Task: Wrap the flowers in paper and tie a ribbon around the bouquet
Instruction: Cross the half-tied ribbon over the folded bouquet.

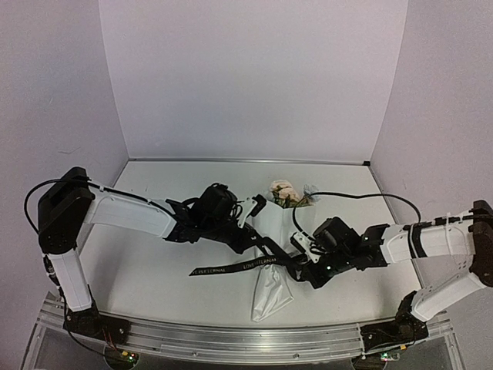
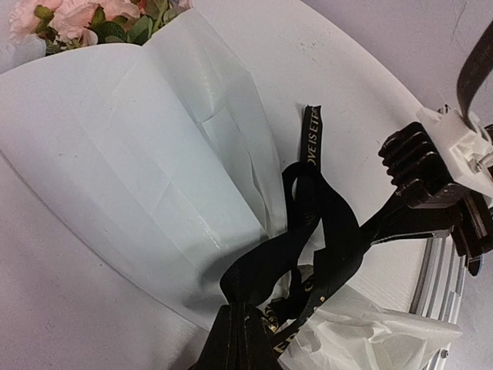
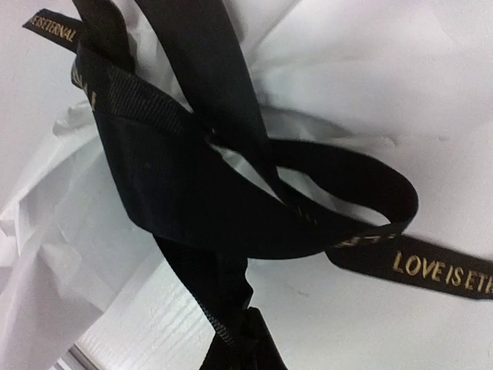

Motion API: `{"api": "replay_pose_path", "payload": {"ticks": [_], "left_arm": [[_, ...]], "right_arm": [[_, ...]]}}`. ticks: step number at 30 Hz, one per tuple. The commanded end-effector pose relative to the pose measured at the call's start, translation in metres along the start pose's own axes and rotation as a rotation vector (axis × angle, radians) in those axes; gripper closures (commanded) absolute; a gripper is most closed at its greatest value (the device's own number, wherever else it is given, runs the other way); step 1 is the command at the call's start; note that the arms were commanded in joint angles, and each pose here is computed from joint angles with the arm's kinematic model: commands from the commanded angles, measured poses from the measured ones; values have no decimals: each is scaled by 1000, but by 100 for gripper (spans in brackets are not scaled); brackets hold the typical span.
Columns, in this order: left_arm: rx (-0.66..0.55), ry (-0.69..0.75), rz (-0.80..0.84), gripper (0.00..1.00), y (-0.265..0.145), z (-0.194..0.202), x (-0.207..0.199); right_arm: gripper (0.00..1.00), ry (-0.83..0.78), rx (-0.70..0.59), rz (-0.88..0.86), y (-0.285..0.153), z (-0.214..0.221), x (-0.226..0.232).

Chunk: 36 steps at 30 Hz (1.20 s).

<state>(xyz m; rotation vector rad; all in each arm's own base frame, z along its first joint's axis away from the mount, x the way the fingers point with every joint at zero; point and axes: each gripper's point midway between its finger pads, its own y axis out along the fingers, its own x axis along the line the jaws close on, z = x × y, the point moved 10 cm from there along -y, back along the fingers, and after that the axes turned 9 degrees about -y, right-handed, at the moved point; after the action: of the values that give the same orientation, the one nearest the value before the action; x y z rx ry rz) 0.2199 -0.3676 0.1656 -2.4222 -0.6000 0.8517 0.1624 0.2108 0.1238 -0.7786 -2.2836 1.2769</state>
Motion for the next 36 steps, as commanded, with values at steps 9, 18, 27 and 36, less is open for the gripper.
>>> {"api": "replay_pose_path", "payload": {"ticks": [9, 18, 27, 36], "left_arm": [[-152, -69, -27, 100, -28, 1, 3], [-172, -112, -86, 100, -38, 16, 12], [-172, -168, -127, 100, -43, 34, 24], [-181, -208, -112, 100, -51, 41, 37]], "right_arm": [[100, 13, 178, 144, -39, -2, -6], [100, 78, 261, 107, -43, -15, -9], [100, 145, 362, 74, -34, -15, -6], [100, 208, 420, 23, -24, -14, 0]]}}
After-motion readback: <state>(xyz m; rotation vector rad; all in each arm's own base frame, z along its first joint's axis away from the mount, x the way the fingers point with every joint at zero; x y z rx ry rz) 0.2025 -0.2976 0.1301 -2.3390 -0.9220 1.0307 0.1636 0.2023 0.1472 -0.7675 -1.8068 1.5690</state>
